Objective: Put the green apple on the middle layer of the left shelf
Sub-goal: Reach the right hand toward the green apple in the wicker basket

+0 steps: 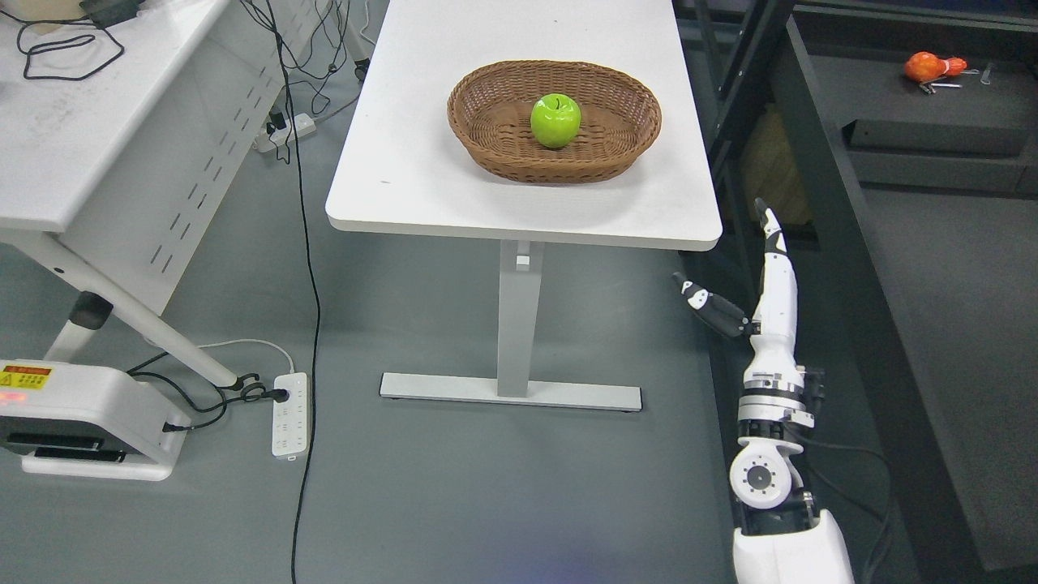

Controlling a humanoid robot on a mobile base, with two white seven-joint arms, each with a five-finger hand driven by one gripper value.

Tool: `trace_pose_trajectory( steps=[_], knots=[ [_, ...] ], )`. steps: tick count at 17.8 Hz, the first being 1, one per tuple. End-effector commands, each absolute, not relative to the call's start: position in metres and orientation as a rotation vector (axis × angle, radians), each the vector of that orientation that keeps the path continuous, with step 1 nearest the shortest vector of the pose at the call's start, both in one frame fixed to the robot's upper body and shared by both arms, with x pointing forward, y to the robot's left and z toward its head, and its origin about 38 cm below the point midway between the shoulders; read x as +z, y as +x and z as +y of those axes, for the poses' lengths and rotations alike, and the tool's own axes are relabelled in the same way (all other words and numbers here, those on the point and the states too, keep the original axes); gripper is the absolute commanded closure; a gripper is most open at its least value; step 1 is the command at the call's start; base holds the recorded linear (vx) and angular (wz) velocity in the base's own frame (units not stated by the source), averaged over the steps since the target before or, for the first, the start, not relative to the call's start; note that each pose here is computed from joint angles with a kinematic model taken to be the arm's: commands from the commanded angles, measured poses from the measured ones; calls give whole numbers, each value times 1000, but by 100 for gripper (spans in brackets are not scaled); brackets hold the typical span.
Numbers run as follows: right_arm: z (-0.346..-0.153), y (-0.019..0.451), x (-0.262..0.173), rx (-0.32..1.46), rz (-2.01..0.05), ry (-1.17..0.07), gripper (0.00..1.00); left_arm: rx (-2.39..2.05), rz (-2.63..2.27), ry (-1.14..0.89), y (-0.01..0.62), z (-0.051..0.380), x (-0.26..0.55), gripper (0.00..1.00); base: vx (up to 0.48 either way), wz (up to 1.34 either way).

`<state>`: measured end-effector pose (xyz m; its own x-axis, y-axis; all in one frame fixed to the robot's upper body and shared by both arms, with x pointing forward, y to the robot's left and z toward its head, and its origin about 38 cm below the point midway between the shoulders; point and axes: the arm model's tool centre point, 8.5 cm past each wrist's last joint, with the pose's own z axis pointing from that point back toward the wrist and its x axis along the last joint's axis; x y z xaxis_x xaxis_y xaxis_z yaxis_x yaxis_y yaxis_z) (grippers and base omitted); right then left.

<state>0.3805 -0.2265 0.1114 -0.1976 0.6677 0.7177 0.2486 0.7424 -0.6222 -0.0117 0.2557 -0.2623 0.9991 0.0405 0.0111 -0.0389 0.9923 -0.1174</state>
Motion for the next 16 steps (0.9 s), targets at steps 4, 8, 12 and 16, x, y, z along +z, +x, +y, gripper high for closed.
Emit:
trace_pose_trajectory(
  steps=[4,8,12,16],
  knots=[
    [-206,384,139,946,-1792,-869,0,39,-14,-100,-12,267,-261,0,18,15],
    [-205,390,139,992,-1746,-840,0,39,-14,-100,-12,267,-261,0,75,83],
    [-201,396,151,979,-1777,-848,0,39,-14,-100,-12,267,-261,0,130,113],
    [-194,408,171,962,-1829,-853,0,39,-14,-100,-12,267,-261,0,168,156]
  ],
)
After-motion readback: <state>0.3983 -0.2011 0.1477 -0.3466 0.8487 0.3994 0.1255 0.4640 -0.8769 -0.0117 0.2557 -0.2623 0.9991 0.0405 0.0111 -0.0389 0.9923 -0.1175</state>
